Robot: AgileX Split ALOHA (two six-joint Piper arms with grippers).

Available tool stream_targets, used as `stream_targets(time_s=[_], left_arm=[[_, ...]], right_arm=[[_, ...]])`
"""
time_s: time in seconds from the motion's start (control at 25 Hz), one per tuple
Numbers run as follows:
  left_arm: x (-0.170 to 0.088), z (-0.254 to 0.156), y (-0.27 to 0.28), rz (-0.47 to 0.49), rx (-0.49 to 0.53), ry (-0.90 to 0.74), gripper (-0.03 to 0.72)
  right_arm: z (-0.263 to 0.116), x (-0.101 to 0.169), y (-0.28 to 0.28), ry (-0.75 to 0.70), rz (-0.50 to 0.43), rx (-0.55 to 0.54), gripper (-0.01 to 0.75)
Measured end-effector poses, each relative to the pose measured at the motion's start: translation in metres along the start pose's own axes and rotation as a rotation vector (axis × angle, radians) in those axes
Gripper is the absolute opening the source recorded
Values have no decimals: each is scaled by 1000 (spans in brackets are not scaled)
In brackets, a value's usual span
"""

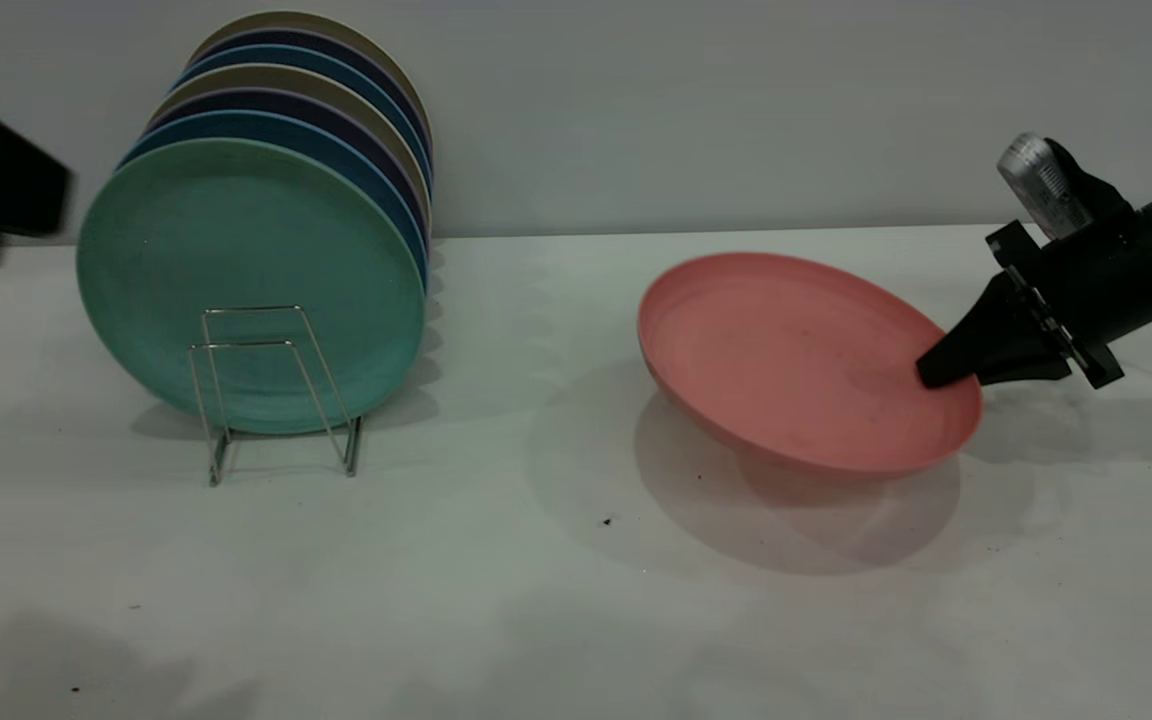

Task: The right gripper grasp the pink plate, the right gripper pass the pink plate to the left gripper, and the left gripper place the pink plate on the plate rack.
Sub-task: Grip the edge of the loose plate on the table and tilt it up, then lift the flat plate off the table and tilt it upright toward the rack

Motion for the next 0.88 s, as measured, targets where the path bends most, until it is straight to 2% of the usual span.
stream_targets(time_s=[0.2, 0.52, 0.88], left_arm=[[12, 8, -34, -80, -43, 50, 458], [32, 10, -72, -122, -97, 132, 458], [33, 11, -86, -193, -124, 172, 458]], right_arm=[[-2, 17, -11, 37, 55, 13, 13], [-18, 58, -48, 129, 108, 103, 13], [-19, 134, -39, 299, 142, 108, 13]])
Point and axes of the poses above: a point on each arm's last joint axis where the gripper is mounted, y pointing back along that axis away from the gripper, x along the wrist's bending axis when the last joint is at zero, z = x × y, the point moved 5 cm from there along -y, pointing out along that axis toward the gripper, and after that the axes turned 9 degrees about -y, right-handed, at the moved point
